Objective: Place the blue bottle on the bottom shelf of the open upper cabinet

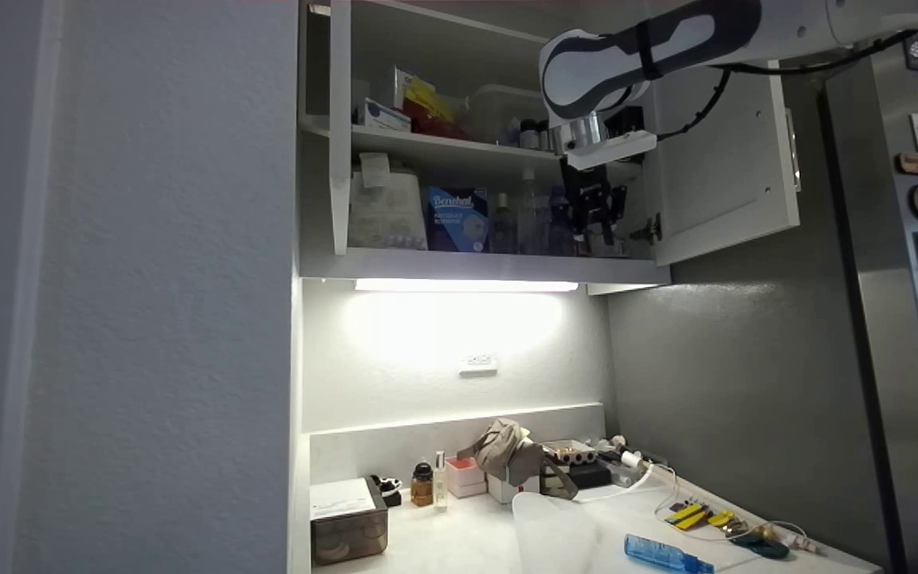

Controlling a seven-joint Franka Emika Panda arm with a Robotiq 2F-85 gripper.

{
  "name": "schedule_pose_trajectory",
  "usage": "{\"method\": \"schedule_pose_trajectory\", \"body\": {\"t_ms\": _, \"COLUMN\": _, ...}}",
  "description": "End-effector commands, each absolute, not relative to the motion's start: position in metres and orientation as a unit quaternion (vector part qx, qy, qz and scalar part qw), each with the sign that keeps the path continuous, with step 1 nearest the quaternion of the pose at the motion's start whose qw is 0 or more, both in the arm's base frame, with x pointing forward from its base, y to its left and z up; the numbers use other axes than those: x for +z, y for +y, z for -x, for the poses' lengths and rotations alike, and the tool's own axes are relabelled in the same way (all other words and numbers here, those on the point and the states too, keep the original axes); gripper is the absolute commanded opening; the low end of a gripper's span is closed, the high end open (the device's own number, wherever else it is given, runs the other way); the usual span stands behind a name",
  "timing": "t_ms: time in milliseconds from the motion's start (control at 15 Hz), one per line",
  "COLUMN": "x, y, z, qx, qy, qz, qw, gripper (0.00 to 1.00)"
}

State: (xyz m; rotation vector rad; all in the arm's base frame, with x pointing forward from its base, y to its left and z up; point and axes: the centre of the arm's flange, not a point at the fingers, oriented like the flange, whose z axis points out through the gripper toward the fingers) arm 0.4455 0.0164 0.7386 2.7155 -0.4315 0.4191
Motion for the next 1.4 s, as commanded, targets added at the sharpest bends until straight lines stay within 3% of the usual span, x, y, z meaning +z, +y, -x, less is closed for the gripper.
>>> {"method": "schedule_pose_trajectory", "body": {"t_ms": 0, "x": 0.711, "y": 0.021, "z": -0.410, "qx": 0.133, "qy": -0.152, "qz": -0.965, "qw": 0.170, "gripper": 0.80}}
{"method": "schedule_pose_trajectory", "body": {"t_ms": 133, "x": 0.693, "y": 0.026, "z": -0.401, "qx": 0.119, "qy": -0.150, "qz": -0.968, "qw": 0.164, "gripper": 0.94}}
{"method": "schedule_pose_trajectory", "body": {"t_ms": 267, "x": 0.676, "y": 0.028, "z": -0.395, "qx": 0.104, "qy": -0.151, "qz": -0.970, "qw": 0.159, "gripper": 1.00}}
{"method": "schedule_pose_trajectory", "body": {"t_ms": 1333, "x": 0.541, "y": 0.036, "z": -0.391, "qx": 0.085, "qy": -0.053, "qz": -0.990, "qw": 0.100, "gripper": 1.00}}
